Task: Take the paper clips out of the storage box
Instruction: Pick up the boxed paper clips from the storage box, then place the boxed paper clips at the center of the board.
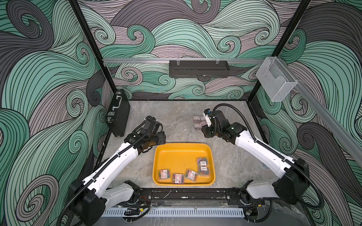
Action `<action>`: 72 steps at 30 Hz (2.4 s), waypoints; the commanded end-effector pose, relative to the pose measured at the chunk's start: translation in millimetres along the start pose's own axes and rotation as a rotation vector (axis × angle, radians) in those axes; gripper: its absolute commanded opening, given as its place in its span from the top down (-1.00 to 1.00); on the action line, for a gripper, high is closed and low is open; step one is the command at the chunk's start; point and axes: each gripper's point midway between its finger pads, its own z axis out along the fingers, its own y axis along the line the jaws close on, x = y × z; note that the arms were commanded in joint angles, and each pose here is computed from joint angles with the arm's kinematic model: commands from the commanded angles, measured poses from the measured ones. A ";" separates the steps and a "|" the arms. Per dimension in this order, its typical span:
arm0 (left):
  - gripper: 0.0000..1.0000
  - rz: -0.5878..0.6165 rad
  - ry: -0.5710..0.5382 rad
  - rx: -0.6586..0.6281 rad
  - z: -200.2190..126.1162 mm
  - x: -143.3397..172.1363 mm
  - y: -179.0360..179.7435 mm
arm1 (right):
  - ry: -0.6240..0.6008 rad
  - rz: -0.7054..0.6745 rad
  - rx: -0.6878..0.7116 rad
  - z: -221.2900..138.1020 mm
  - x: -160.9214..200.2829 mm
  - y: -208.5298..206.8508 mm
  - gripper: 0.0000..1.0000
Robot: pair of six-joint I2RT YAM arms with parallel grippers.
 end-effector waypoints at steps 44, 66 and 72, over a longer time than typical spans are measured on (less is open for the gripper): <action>-0.31 0.012 0.013 -0.023 -9.9 6.5 8.7 | 0.324 0.223 0.164 172.1 25.3 -69.0 -0.14; -0.31 0.018 0.014 -0.025 -10.7 7.0 9.4 | 0.358 0.264 0.132 189.8 32.3 -69.7 -0.18; -0.31 0.018 0.017 -0.027 -10.1 7.7 9.8 | 0.352 0.272 0.124 190.3 29.5 -70.6 -0.22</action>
